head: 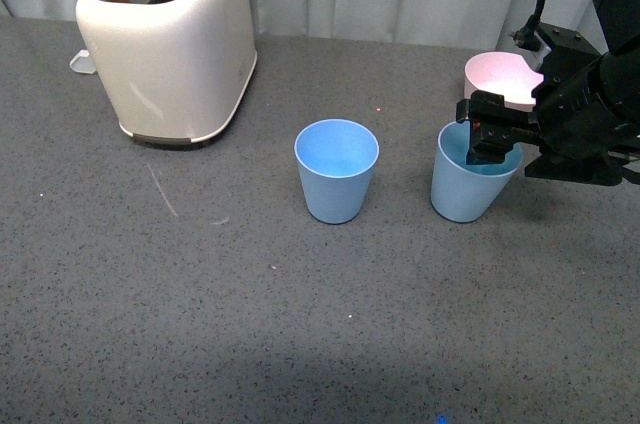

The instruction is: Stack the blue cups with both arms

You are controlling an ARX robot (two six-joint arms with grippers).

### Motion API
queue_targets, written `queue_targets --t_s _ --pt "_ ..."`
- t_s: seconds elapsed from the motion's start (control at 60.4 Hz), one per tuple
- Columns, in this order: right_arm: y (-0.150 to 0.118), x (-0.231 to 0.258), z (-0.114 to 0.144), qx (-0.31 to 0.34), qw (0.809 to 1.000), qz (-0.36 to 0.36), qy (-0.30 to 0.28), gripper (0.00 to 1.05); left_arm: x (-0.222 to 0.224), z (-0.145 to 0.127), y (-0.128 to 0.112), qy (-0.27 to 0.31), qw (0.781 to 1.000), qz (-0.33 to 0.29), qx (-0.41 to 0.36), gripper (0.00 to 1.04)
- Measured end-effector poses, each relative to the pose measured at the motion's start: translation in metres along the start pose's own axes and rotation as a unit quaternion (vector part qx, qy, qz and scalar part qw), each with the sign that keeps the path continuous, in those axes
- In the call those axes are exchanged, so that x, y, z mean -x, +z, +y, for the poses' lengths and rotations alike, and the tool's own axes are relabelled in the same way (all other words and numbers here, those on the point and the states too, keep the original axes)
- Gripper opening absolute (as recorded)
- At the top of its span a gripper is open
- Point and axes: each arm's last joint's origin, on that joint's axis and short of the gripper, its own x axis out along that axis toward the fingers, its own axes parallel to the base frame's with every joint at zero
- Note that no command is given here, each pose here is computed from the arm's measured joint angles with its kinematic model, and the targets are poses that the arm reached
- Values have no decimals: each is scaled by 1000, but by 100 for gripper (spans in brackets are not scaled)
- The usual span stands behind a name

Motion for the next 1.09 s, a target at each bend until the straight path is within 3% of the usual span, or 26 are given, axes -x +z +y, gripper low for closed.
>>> queue_targets --t_s 0.414,0.546,0.762,0.894,1.093 --pt "1 -1 1 -16 1000 11 -6 1 0 0 0 0 1000 0 0 98" --pt "2 0 1 -27 1000 15 6 1 0 0 0 0 1000 0 0 98" --pt "28 39 15 -34 995 -1 95 1 0 0 0 0 1000 0 0 98" --pt "44 67 40 -8 990 -30 139 1 0 0 0 0 1000 0 0 98" --pt "30 66 79 33 986 -10 163 1 0 0 0 0 1000 0 0 98"
